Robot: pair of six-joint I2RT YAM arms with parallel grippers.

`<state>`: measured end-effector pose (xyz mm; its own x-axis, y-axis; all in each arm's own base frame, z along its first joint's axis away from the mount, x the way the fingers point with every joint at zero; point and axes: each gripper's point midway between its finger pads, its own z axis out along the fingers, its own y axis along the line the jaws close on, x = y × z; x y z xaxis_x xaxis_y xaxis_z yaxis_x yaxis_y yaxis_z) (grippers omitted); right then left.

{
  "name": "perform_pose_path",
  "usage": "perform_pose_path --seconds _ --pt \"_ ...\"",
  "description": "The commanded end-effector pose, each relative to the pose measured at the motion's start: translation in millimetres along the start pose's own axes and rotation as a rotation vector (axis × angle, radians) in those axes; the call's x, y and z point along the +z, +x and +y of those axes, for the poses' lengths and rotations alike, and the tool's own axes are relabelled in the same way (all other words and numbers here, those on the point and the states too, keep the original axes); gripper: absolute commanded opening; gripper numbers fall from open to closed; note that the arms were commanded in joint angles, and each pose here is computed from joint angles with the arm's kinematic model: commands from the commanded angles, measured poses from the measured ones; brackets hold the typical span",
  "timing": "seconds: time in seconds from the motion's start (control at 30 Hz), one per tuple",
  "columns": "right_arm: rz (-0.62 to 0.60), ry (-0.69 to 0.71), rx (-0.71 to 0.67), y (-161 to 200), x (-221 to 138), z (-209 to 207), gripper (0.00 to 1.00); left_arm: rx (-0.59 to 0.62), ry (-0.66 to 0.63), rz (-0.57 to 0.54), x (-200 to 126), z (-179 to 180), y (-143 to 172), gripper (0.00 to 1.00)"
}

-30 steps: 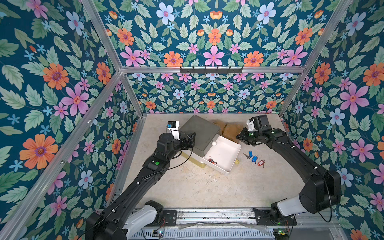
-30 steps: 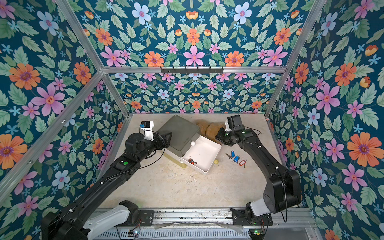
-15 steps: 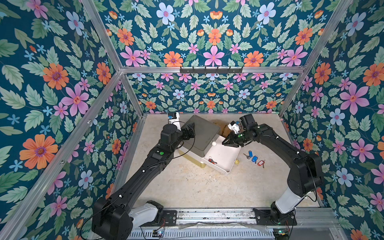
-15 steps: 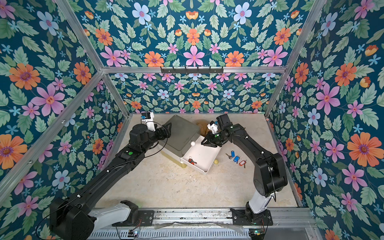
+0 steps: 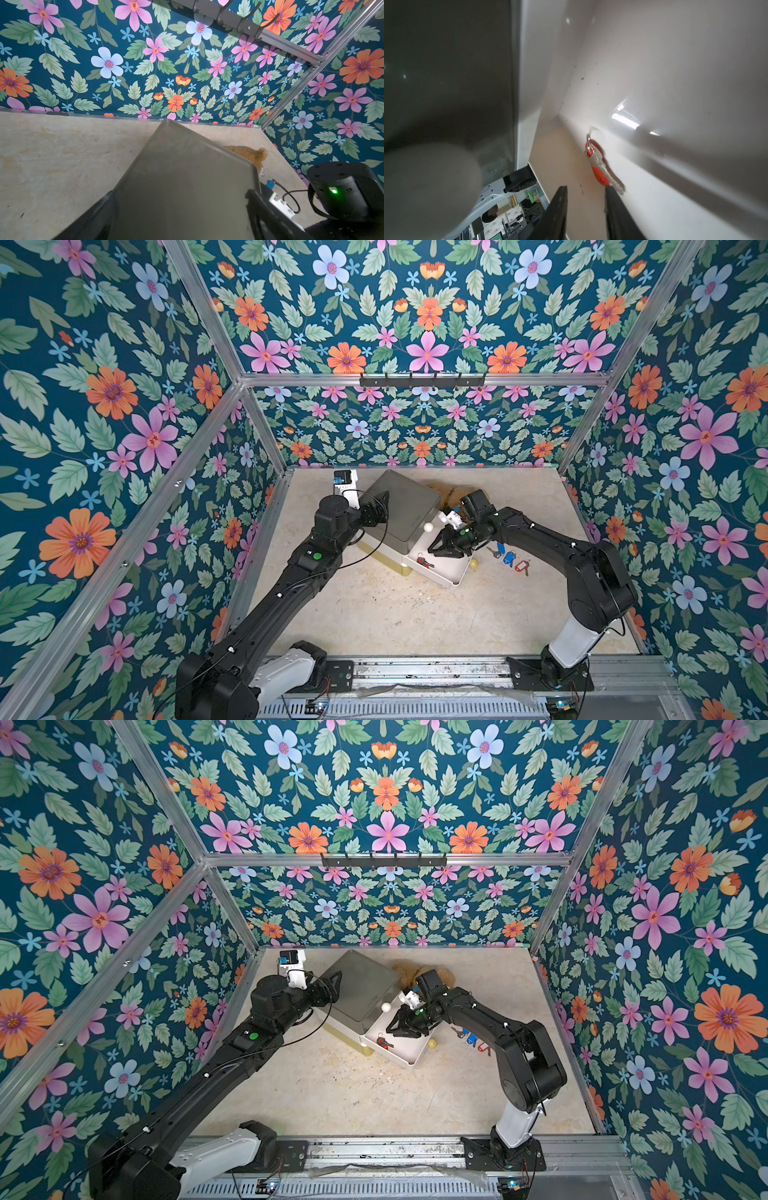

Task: Take the keys out of the drawer
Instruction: Pick up the key from the drawer.

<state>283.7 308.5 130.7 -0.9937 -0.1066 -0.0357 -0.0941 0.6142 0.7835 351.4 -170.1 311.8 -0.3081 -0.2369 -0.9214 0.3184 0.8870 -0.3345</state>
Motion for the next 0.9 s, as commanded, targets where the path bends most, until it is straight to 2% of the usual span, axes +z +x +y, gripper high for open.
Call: perform_pose_path --seconds 0.0,0.4,0.87 --pt "-0.017 -0.029 -0.01 -11 7 4 0.35 0.012 0.024 -0.003 -2 -4 -2 0.99" --pt "0.025 0.008 -0.001 -14 24 -7 0.33 0.026 0.01 -0.003 -4 -2 -3 0.99" --pt "-0.076 0.018 0.056 -15 29 -12 0.33 0.04 0.007 0.006 -14 1 3 0.99"
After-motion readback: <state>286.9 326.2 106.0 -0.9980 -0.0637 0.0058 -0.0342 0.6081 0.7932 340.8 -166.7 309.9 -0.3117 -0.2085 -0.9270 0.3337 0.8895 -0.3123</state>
